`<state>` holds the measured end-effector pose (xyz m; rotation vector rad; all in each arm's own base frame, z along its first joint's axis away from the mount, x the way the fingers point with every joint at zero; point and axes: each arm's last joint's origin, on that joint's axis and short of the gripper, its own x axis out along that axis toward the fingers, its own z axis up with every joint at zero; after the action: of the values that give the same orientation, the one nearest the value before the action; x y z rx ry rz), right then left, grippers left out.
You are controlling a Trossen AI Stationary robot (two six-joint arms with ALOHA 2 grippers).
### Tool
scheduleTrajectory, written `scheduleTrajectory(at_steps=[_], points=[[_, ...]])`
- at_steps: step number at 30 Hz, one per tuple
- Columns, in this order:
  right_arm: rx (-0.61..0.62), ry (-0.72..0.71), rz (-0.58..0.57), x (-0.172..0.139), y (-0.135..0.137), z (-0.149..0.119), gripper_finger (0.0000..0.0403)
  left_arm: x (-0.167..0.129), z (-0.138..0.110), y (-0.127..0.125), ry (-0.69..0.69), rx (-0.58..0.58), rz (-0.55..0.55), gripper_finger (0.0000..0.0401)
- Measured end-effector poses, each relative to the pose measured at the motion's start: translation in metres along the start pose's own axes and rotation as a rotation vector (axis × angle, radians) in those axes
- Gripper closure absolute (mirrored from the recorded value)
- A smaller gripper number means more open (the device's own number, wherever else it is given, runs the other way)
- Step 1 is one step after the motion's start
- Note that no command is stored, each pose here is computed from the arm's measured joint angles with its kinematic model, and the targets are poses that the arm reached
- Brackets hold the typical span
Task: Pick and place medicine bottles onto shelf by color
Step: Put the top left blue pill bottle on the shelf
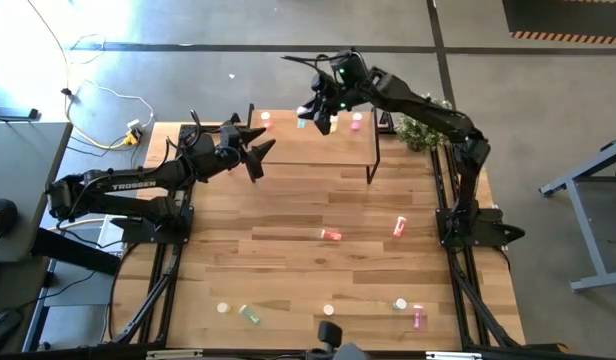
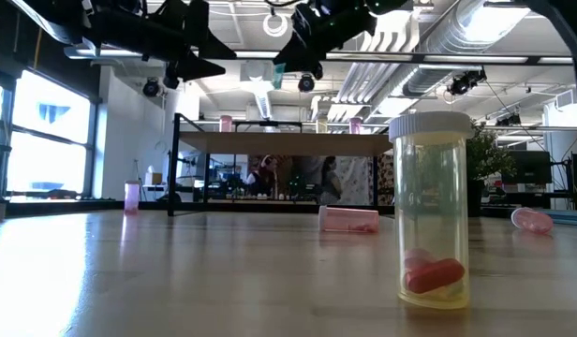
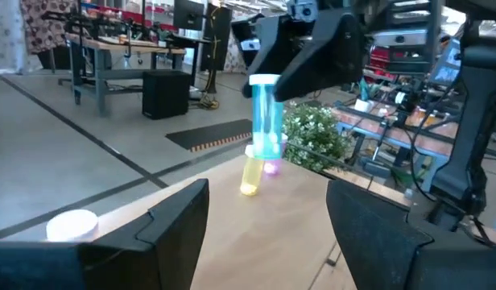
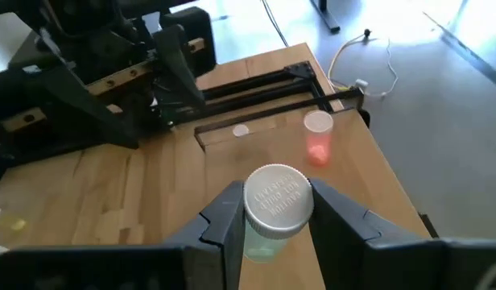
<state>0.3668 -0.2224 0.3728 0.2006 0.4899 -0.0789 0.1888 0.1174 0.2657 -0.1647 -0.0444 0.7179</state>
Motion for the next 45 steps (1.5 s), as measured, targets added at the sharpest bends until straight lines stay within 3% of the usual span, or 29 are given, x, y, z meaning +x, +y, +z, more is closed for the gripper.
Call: scheduleTrajectory(at_steps=[14,26,33,36,41,45], points=[[0.03,0.02,-0.013,-0.001,0.005,-0.001,0.0298,0.001,0.002,0.01,-0.011,-0.003,0.042,0.0158],[-0.092,0.08,-0.059,-0.055,0.029,0.006,0.0298,0.001,0.002,0.01,-0.011,-0.004,0.042,0.0158],[-0.072,0.142,-0.003,-0.047,0.034,-0.016,0.0298,0.001,0.002,0.01,-0.011,-0.004,0.042,0.0158],[-0.058,0.103,-0.01,-0.05,0.036,-0.032,0.0298,0.001,0.002,0.01,-0.012,-0.004,0.043,0.0158],[-0.088,-0.106,-0.036,-0.062,0.042,-0.037,0.0298,0.001,0.002,0.009,-0.012,-0.004,0.042,0.0158],[-0.111,-0.201,-0.056,-0.051,0.043,-0.049,0.0298,0.001,0.002,0.01,-0.011,-0.004,0.043,0.0158]])
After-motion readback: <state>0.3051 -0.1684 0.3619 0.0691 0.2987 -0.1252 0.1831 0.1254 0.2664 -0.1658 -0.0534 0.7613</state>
